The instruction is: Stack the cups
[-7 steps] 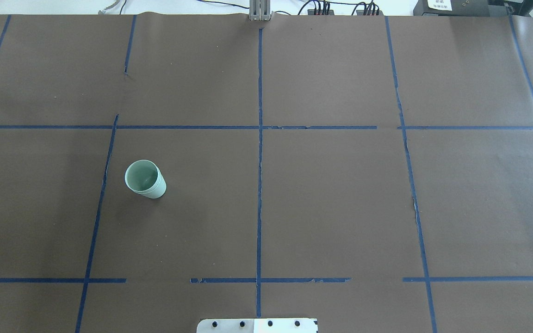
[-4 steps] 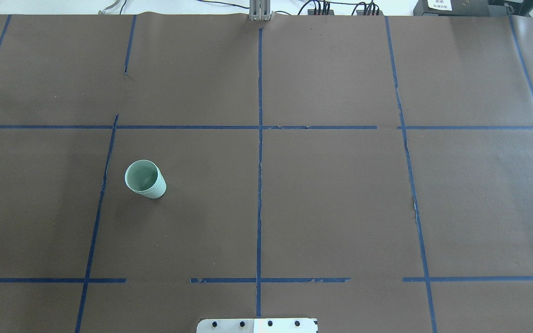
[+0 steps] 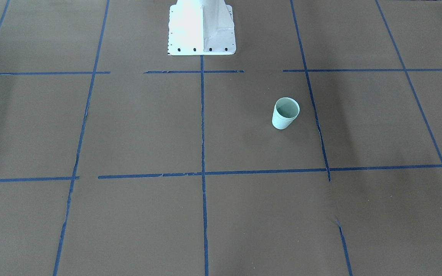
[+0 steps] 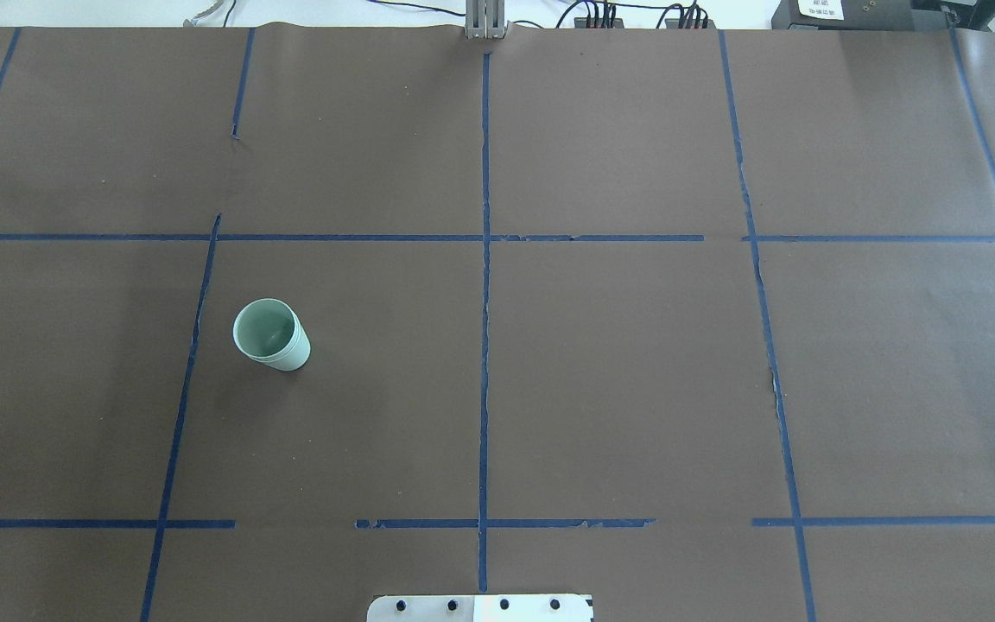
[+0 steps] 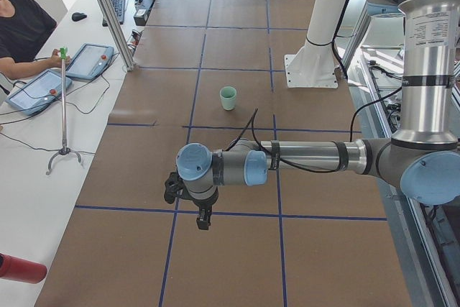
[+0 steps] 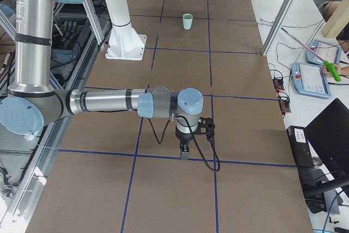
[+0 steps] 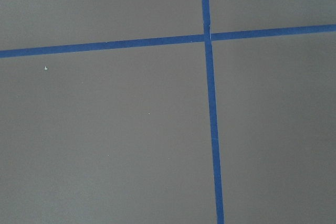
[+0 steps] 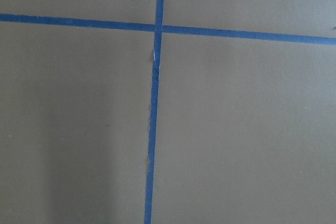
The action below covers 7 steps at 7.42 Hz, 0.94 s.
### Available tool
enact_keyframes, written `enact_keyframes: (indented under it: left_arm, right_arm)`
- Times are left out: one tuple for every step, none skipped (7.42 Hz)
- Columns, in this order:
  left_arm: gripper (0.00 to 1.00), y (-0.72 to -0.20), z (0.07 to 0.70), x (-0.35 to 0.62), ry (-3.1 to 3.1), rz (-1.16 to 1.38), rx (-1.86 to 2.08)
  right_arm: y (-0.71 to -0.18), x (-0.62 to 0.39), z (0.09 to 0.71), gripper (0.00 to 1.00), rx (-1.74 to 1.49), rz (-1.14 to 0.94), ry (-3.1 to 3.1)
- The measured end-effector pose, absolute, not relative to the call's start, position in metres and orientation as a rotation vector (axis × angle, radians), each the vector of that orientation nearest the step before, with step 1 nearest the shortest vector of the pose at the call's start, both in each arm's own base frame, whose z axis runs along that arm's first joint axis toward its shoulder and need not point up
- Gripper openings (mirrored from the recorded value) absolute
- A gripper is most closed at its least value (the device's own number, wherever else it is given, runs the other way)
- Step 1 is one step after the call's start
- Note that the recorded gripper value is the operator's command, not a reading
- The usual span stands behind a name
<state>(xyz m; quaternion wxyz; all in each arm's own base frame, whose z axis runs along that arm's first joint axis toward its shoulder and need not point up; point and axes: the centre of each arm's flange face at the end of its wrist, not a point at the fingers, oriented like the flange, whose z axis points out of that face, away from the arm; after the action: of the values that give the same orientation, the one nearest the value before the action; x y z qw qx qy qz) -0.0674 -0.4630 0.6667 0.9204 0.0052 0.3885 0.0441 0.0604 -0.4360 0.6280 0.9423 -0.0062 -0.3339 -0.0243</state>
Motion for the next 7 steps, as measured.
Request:
enact_keyframes:
  left_arm:
    - [1.00, -0.4629, 0.6665, -0.0674, 0.798, 0.092, 0.011]
    - [1.00, -0.4631, 0.6661, -0.0674, 0.798, 0.092, 0.012]
    - [1.00, -0.4633, 0.6657, -0.0674, 0.798, 0.092, 0.013]
    - [1.00, -0.4634, 0.6650, -0.0678, 0.798, 0.092, 0.015]
    - [1.00, -0.4635, 0.6642, -0.0680, 0.798, 0.092, 0.016]
    - [1.00, -0.4635, 0.6639, -0.0680, 0.798, 0.092, 0.017]
    - [1.00, -0.4636, 0.6637, -0.0680, 0.798, 0.092, 0.017]
  right_arm:
    - [-0.4360, 0.0604, 0.6279, 1.00, -0.012, -0.050, -0.681]
    - [-0.4361, 0.0604, 0.6278, 1.00, -0.012, -0.050, -0.681]
    - [-0.4361, 0.0604, 0.6278, 1.00, -0.011, -0.050, -0.681]
    - [-0.4361, 0.0604, 0.6279, 1.00, -0.011, -0.050, -0.681]
    - [-0.4361, 0.0604, 0.6279, 1.00, -0.012, -0.050, -0.681]
    - [-0.4361, 0.0604, 0.6280, 1.00, -0.012, -0.049, -0.681]
    - [-0.4361, 0.0604, 0.6280, 1.00, -0.012, -0.049, -0.681]
